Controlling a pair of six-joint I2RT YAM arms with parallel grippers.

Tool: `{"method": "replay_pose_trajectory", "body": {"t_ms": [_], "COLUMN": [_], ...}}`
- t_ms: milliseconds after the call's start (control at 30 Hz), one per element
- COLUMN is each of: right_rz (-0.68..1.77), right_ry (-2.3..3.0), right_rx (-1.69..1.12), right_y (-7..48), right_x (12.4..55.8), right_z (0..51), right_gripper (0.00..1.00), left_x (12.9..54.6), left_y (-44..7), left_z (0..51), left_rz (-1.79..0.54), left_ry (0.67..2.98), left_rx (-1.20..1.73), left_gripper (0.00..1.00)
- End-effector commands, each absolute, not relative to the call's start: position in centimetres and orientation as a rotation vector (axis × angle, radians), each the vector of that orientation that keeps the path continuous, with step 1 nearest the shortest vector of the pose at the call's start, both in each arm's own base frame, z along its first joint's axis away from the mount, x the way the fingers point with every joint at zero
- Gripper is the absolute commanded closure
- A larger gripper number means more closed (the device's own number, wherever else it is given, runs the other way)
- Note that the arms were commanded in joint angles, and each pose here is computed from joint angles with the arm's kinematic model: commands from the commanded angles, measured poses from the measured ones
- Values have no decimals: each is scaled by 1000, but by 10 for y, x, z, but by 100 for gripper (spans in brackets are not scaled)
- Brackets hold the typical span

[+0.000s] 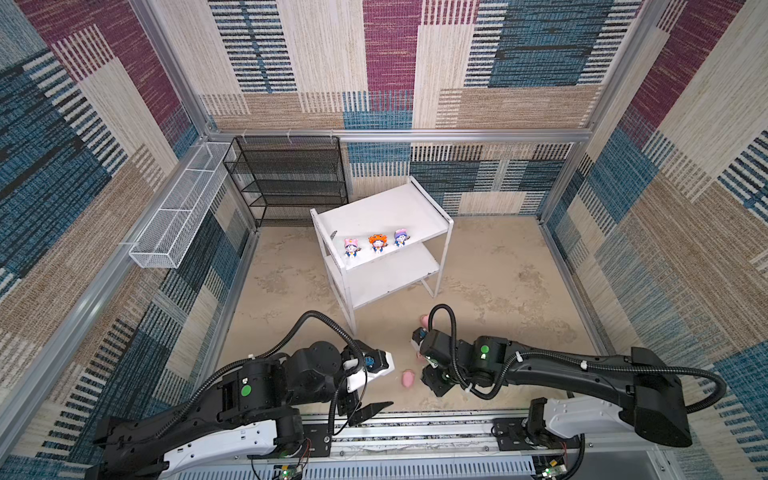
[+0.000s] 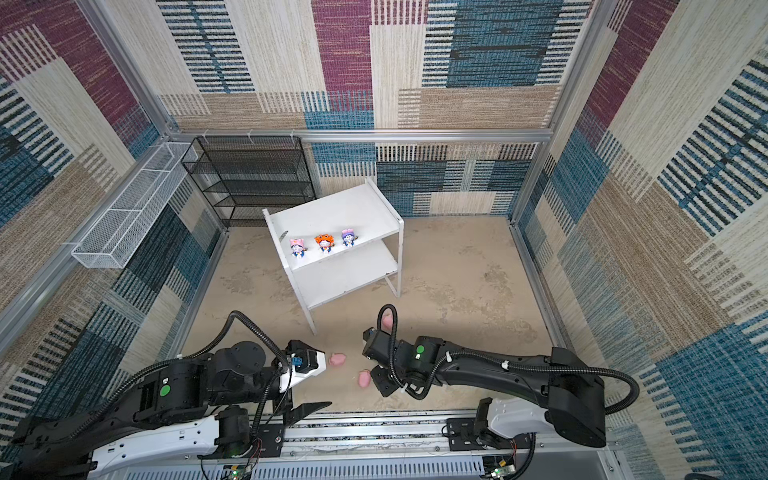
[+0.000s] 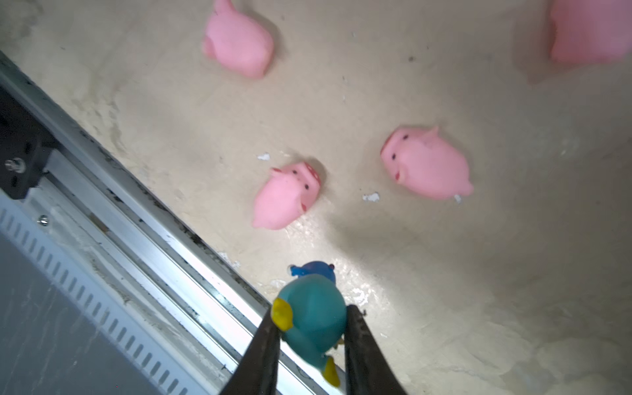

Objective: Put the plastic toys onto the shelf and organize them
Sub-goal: 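Lift the teal figure with the right gripper and carry it over the top shelf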

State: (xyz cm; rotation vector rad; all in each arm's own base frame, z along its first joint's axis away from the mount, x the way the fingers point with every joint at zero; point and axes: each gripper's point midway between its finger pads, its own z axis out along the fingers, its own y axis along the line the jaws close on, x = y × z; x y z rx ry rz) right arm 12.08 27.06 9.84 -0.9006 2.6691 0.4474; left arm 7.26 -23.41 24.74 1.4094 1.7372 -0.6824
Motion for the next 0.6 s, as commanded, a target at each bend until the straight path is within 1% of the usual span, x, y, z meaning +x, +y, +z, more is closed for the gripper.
{"method": "replay_pose_trajectory", "body": {"t_ms": [0, 167, 200, 267, 433, 567], "right_rz": [411, 464, 471, 474, 419, 361], "right_ry": [2603, 2500, 2474, 2420, 2309, 2207], "right_rx": [-1019, -1147, -1158, -1167, -1218, -1206], "right_y": [276, 284, 284, 282, 275, 266], "right_x": [128, 147, 152, 165, 190, 216], "right_z": [121, 171, 181, 206, 251, 292], "right_gripper": [76, 79, 82, 83, 83, 83], "left_x": [76, 80, 81, 84, 88, 90], "left_y": [-228, -219, -218, -215, -212, -214], "left_z": [252, 257, 258, 261, 266, 267], "left_rz": [-644, -582, -571, -548, -507, -494], "left_ry": [1740, 1732, 1730, 1724, 1704, 1698], "left_rx": [1399, 1408, 1407, 1404, 1401, 1403], "left_gripper": [1, 1, 1, 1, 1, 1]}}
